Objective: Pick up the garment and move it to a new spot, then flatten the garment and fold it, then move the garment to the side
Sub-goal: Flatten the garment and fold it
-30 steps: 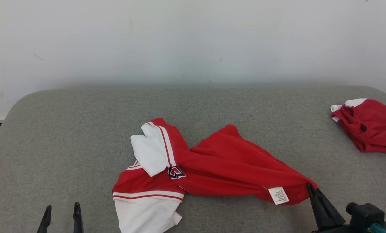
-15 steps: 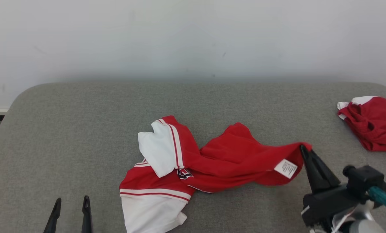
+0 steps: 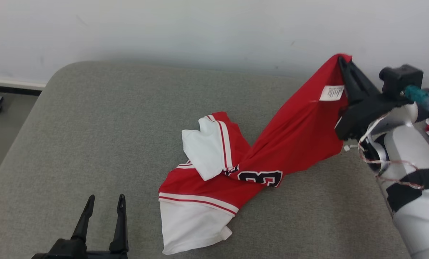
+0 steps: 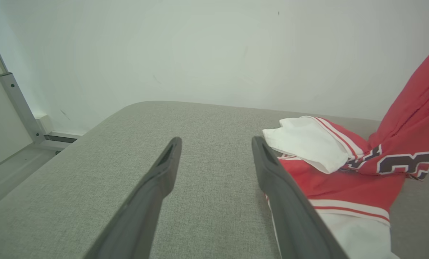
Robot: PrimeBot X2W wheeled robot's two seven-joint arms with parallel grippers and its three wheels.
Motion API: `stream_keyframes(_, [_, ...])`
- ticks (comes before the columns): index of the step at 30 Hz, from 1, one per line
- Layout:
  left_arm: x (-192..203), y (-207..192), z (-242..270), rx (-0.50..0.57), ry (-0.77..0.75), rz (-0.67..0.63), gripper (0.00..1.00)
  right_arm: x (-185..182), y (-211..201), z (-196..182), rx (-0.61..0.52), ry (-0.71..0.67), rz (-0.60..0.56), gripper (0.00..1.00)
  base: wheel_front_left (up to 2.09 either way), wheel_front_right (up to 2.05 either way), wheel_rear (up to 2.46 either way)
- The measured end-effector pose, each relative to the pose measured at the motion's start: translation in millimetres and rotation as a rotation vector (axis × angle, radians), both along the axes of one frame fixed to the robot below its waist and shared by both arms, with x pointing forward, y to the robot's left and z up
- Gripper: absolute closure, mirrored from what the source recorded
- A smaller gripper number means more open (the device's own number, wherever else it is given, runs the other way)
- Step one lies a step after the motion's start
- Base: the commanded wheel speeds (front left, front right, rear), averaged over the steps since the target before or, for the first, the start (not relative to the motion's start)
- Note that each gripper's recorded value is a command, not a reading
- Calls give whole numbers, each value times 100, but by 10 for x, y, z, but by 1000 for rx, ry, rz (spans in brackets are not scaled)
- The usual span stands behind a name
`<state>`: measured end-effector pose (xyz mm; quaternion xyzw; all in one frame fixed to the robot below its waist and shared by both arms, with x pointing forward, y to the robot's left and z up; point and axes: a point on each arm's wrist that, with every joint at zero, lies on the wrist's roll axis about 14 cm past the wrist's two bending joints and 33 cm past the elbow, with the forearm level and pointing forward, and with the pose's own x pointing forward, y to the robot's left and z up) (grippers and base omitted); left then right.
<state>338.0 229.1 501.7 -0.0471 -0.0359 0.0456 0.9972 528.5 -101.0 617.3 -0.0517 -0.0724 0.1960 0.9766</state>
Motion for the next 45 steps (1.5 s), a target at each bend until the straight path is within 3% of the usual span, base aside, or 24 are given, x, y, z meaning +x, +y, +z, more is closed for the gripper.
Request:
stream_keyframes(9, [89, 44, -31, -12, 16, 20, 0, 753, 298, -40, -27, 55, -19, 100, 0, 0, 0])
stream_keyframes(15, [153, 58, -55, -16, 29, 23, 0, 1081, 284, -49, 5, 60, -65, 100, 0, 0, 0])
stream_keyframes(17, [155, 79, -83, -14, 40, 30, 0, 1132, 359, -141, -1, 81, -58, 0, 0, 0, 0])
stream_keyframes(20, [140, 116, -131, -14, 57, 43, 0, 1121, 578, -375, -40, 142, -20, 0, 0, 0, 0])
stream_keyframes(24, [148, 157, -142, -15, 59, 55, 0, 1089, 635, -374, -59, 124, -2, 0, 0, 0, 0])
stream_keyframes(34, [90, 156, -87, -16, 35, 53, 0, 759, 218, -566, -40, 138, -53, 0, 0, 0, 0])
stream_keyframes(45, [59, 125, 15, -6, -2, 41, 0, -78, -457, -1525, -4, 333, -133, 0, 0, 0, 0])
